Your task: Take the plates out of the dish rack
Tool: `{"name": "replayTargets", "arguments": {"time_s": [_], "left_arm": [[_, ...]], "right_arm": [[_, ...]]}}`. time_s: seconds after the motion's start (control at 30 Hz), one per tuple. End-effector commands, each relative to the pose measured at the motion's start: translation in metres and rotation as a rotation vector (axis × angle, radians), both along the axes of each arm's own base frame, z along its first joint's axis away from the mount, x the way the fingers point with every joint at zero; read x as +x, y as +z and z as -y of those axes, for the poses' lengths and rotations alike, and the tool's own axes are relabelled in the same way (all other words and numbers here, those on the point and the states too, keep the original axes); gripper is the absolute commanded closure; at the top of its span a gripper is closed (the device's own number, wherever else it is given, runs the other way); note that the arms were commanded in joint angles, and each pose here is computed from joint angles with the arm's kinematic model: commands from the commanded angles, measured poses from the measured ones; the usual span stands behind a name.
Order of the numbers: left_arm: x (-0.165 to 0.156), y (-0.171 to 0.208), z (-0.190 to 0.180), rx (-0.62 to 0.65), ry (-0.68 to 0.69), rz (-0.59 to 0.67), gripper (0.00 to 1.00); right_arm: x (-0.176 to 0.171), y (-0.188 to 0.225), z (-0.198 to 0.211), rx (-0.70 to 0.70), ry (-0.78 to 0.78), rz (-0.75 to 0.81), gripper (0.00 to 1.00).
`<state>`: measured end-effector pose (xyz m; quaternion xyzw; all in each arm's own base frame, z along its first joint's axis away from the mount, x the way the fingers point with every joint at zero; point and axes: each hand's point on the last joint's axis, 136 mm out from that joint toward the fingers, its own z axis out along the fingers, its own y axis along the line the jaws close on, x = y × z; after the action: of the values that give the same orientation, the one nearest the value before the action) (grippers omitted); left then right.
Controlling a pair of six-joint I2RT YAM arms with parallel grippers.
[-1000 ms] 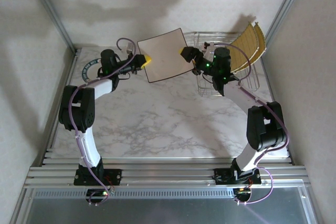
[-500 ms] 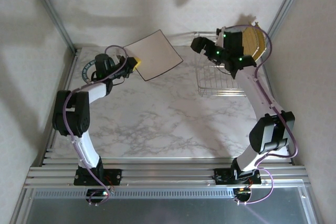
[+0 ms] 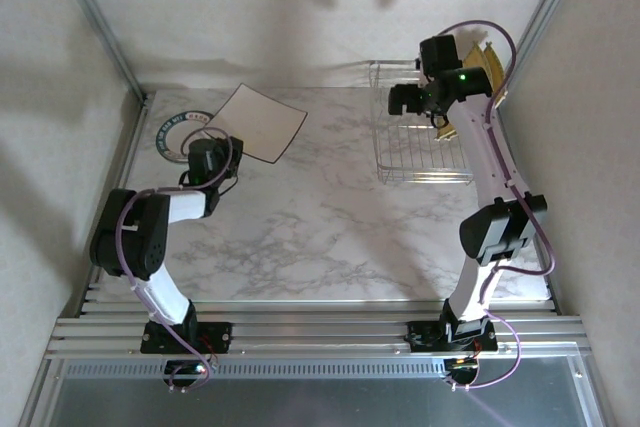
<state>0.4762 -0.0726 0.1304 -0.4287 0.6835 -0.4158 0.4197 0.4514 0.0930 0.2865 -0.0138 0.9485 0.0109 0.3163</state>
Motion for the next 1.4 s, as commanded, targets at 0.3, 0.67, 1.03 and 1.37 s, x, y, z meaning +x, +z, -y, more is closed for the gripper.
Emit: {"name": "replayTargets", "arguments": {"time_s": [0.3,0.67,1.03,1.37], "left_arm": [[0.007,0.085,0.012,-0.195,0.270,0.404,1.00],[0.027,0.058,0.051,-0.266,0.379,0.409,1.00],[0.028,0.027,0.053,-0.272,0.508,0.355,1.00],[0.030,-0.004,0.053,-0.279,0.530,0.282,1.00]], "right_arm": [[-0.025,0.001,0.023,-0.080,-0.003,-0.018,0.01],[-0.030,-0.008,0.020,-0.071,0.015,-0.041,0.01],[-0.033,-0.009,0.016,-0.040,0.018,-0.065,0.01],[-0.037,-0.003,0.016,-0.073,0.017,-0.082,0.01]]}}
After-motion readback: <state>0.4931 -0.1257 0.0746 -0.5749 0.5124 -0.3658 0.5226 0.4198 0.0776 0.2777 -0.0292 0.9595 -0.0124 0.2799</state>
